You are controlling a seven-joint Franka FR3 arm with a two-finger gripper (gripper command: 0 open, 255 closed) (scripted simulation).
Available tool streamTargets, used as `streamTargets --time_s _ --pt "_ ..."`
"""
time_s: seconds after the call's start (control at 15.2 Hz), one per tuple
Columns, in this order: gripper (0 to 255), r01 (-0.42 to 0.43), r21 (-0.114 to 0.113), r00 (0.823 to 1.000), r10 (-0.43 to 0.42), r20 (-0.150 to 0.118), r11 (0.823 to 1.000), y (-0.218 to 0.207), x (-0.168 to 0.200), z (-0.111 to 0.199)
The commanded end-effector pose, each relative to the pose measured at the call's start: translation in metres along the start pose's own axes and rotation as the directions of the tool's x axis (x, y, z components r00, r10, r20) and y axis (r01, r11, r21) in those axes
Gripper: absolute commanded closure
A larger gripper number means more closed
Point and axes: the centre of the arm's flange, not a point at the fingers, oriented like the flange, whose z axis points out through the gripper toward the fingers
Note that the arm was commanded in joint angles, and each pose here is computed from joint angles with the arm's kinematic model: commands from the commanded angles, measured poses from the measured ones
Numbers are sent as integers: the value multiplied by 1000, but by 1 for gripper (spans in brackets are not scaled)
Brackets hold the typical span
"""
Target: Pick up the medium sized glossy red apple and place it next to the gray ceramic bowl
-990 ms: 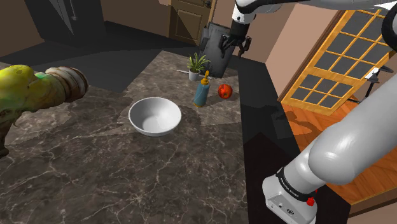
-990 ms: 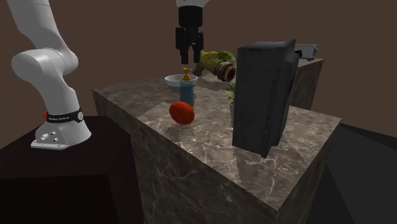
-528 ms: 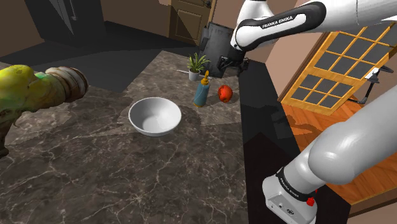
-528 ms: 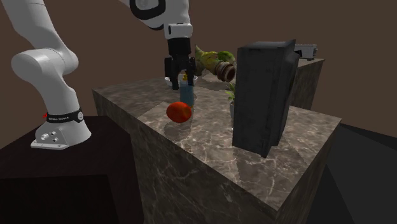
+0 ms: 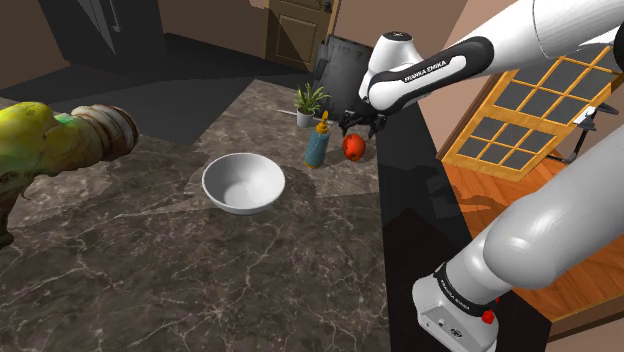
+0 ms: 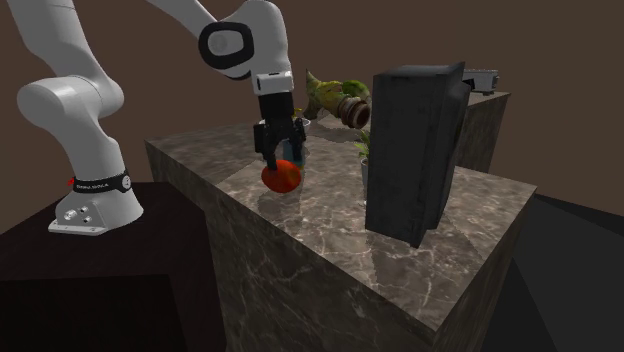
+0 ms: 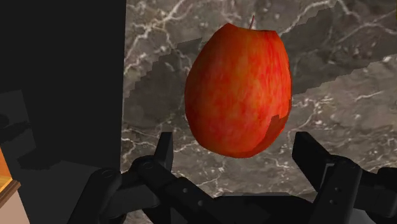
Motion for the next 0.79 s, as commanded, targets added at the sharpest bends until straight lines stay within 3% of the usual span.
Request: streamTargets --time_s 0.0,0.59,0.66,0.73 --pt "0 0 0 1000 0 -1 1000 0 0 11" --pt "0 0 0 1000 0 -1 1000 0 0 20" --pt "255 0 0 1000 0 -1 1000 0 0 20" --pt "255 0 0 1000 0 -1 1000 0 0 20"
